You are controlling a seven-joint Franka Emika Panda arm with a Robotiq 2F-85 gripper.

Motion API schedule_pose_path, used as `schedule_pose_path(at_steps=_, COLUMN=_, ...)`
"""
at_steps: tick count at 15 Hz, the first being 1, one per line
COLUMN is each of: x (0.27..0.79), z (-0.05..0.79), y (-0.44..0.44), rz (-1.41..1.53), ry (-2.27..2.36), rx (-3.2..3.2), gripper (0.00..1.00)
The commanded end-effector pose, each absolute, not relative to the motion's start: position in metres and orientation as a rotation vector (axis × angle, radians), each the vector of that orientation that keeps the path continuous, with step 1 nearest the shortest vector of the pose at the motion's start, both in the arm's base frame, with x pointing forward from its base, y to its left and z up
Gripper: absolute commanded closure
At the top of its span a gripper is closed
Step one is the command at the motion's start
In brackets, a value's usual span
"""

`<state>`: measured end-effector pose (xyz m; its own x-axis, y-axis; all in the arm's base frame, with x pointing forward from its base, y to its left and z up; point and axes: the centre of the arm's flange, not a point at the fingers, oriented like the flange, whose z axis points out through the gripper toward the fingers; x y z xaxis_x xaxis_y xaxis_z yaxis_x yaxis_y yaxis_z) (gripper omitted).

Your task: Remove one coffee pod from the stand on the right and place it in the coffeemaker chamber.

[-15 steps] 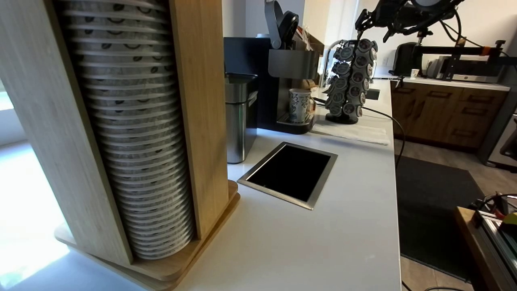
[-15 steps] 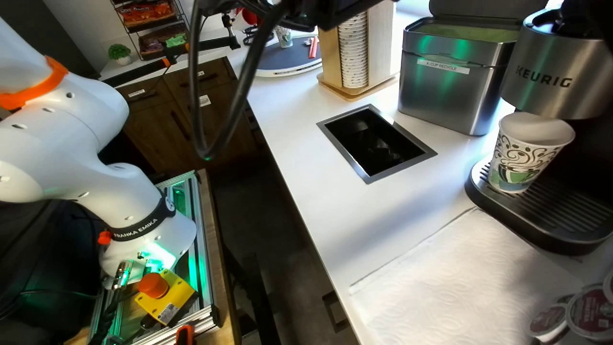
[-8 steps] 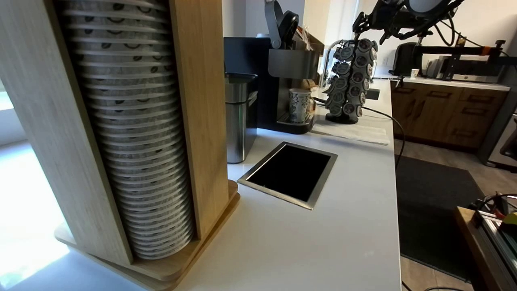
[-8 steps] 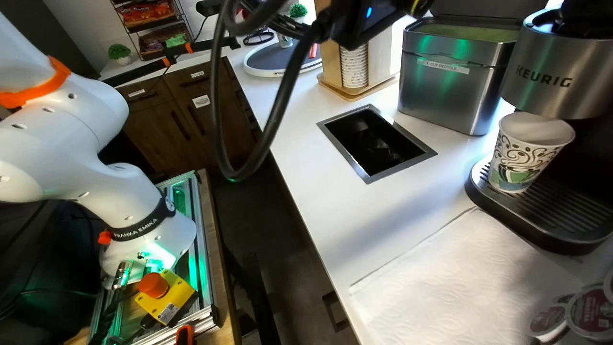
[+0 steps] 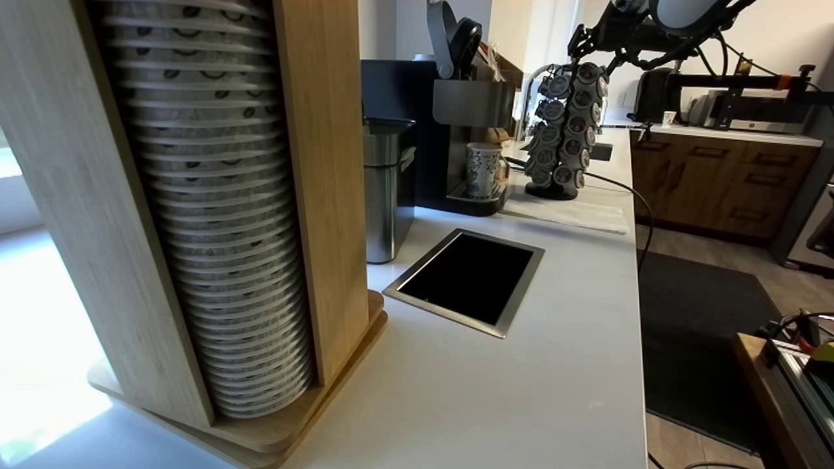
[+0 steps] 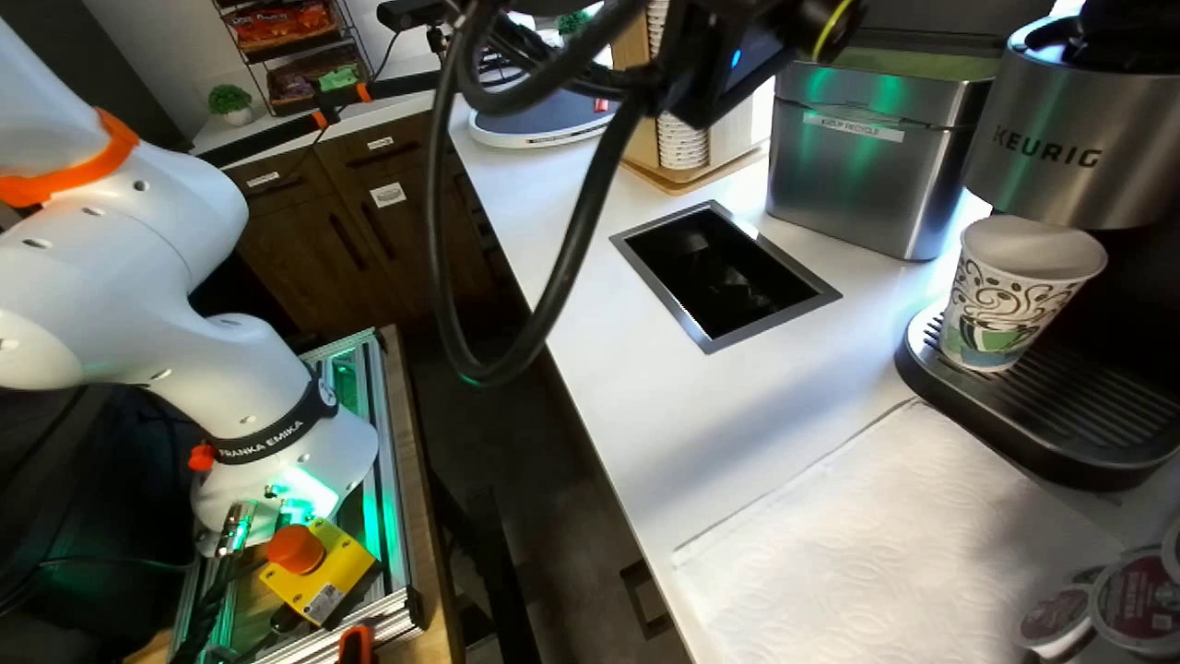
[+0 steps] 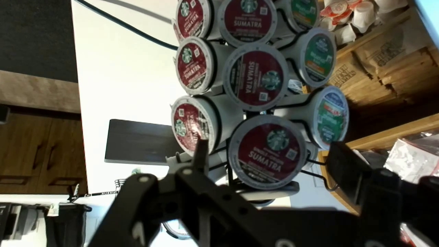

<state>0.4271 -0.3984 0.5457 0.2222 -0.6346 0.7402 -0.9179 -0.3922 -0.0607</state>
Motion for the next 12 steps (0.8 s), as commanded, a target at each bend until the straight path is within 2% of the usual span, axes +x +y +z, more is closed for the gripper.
schedule_pose_path(at_steps=1, x=0.4288, z=0.5447, y=-0.4043, rz=1.014, ry=-1.417, rx=2.106, gripper=0.12)
schedule_pose_path(at_steps=4, x=0.4287, z=0.5441, y=-0.4039, rz=1.01, ry=-1.413, rx=2.108, gripper=0.2)
schedule_pose_path(at_steps=5, x=0.4287, z=0.544, y=-0.404, rz=1.011, ry=-1.411, rx=2.105, gripper=0.27)
schedule_pose_path(at_steps=7, x=0.4285, z=0.5434, y=-0.404, rz=1.007, ry=-1.407, rx=2.107, gripper=0.3)
schedule_pose_path(at_steps=8, x=0.4285, z=0.5432, y=-0.4041, rz=1.007, ry=-1.405, rx=2.106, gripper=0.38)
schedule_pose_path(at_steps=9, x=0.4284, z=0.5432, y=-0.4042, rz=1.006, ry=-1.403, rx=2.106, gripper=0.38)
schedule_pose_path(at_steps=10, x=0.4283, z=0.5431, y=-0.4041, rz=1.005, ry=-1.401, rx=2.106, gripper=0.48)
schedule_pose_path(at_steps=12, x=0.4285, z=0.5432, y=-0.4041, rz=1.006, ry=-1.397, rx=2.105, gripper=0.56)
